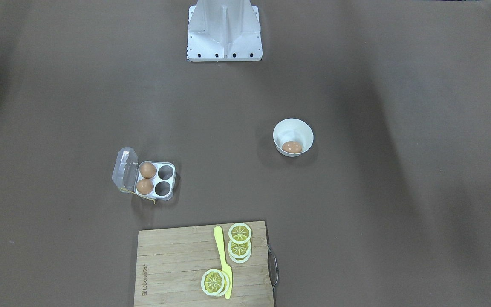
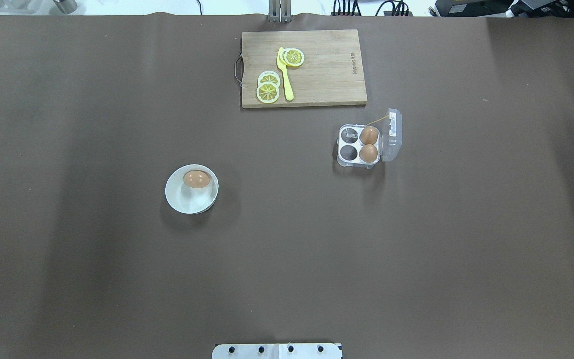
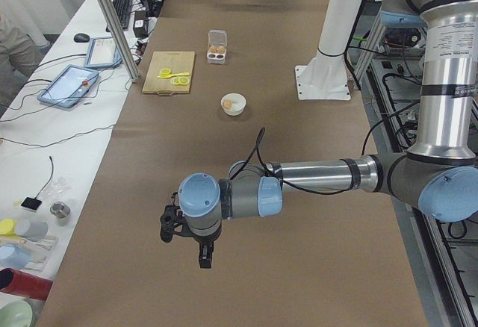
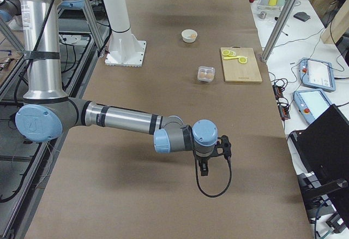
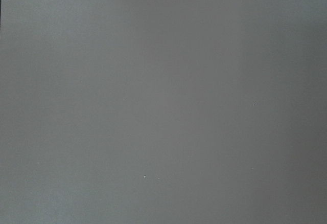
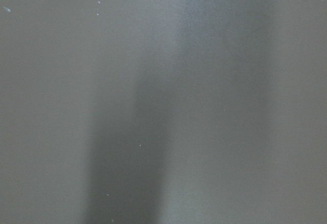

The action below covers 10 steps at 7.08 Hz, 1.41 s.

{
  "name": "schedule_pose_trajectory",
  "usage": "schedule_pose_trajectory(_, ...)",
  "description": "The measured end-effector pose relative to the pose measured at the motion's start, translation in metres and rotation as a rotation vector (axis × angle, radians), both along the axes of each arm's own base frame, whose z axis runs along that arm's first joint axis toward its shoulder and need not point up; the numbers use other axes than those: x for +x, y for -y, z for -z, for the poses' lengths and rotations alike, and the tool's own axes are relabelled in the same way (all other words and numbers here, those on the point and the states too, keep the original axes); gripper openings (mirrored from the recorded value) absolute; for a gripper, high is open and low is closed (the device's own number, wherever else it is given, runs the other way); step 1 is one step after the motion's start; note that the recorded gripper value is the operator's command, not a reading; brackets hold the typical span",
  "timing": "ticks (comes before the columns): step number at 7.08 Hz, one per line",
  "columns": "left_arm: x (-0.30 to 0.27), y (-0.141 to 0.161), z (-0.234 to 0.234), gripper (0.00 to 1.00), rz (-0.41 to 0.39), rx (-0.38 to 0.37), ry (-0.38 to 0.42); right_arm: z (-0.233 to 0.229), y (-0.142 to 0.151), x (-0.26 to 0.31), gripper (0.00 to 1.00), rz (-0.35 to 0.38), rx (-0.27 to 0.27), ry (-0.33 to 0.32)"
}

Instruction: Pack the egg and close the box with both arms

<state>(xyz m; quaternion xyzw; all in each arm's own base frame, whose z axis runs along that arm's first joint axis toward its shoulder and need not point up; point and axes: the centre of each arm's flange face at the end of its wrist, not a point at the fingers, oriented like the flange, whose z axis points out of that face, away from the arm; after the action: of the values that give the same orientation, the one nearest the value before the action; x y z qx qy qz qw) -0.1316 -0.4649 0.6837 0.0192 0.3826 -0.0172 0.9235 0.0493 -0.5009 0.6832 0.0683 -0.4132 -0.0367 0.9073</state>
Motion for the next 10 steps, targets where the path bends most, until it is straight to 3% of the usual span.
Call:
schedule_pose_trajectory(3, 0.0, 0.001, 0.002, 0.98, -0.001, 0.004, 0.0, 0.044, 0.004, -0.007, 1.0, -0.077, -0.025, 0.04)
schedule_pose_trajectory(10, 0.0, 0.002, 0.005, 0.97, -0.001, 0.01, 0.0, 0.058, 0.011, -0.016, 1.0, -0.077, -0.023, 0.045)
